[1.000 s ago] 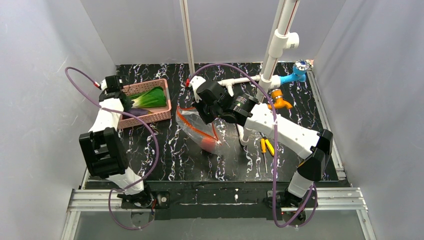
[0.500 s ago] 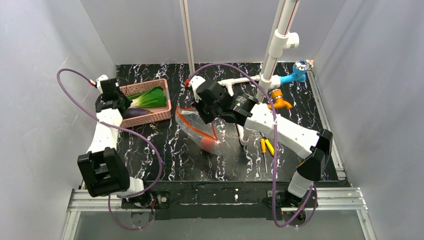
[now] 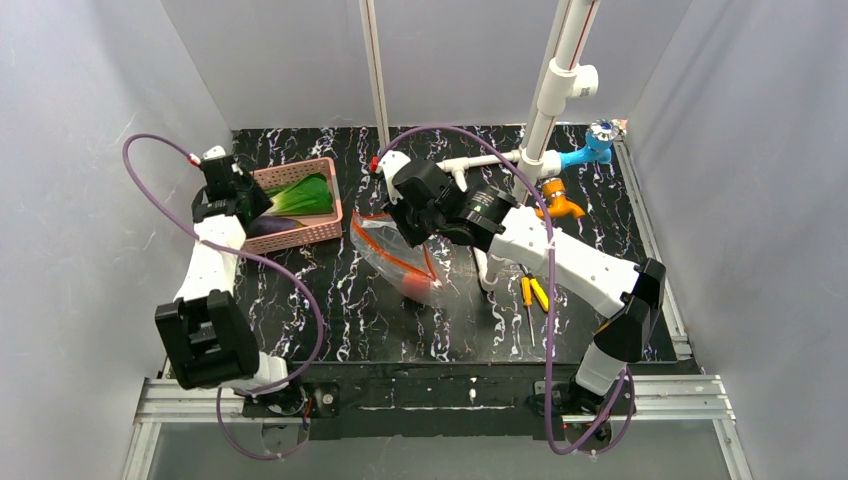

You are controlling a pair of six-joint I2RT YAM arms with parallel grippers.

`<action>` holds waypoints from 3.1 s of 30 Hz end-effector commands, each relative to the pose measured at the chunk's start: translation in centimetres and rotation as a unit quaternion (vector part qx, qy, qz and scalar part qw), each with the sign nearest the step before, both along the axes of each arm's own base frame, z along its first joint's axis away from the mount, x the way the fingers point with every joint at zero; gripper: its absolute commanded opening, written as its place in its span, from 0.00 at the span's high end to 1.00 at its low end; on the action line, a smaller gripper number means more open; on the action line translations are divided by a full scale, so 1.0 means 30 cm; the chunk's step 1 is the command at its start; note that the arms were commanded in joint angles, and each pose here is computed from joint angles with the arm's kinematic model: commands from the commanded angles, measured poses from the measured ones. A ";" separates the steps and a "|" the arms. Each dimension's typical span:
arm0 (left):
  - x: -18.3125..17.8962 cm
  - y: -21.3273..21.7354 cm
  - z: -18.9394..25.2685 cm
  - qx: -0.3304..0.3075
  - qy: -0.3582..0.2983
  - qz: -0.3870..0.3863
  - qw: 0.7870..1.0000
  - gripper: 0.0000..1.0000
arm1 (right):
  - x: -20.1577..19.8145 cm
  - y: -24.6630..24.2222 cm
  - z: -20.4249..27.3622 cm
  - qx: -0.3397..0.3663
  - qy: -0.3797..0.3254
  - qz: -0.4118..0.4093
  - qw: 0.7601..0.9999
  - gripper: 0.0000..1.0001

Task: Place the food in the zip-top bag and seal the zipper
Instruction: Pick up the fake vegetable from the bin.

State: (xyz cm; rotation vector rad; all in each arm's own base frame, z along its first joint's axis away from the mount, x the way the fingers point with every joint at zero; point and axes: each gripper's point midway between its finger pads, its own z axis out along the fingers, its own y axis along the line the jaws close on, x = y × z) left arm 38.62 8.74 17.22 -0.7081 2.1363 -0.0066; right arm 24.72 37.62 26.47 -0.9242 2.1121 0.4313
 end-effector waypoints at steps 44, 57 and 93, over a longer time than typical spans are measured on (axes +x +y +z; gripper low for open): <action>-0.010 0.080 -0.269 -0.101 0.217 0.082 0.968 0.40 | 0.010 0.035 0.072 0.052 -0.017 0.006 0.998 0.99; -0.025 0.082 -0.190 -0.010 0.218 0.082 0.972 0.38 | 0.004 0.032 0.070 0.055 -0.015 0.006 0.998 0.99; 0.030 -0.013 -0.407 -0.175 0.258 0.121 0.942 0.21 | 0.002 0.048 0.069 0.062 -0.008 0.008 0.998 0.99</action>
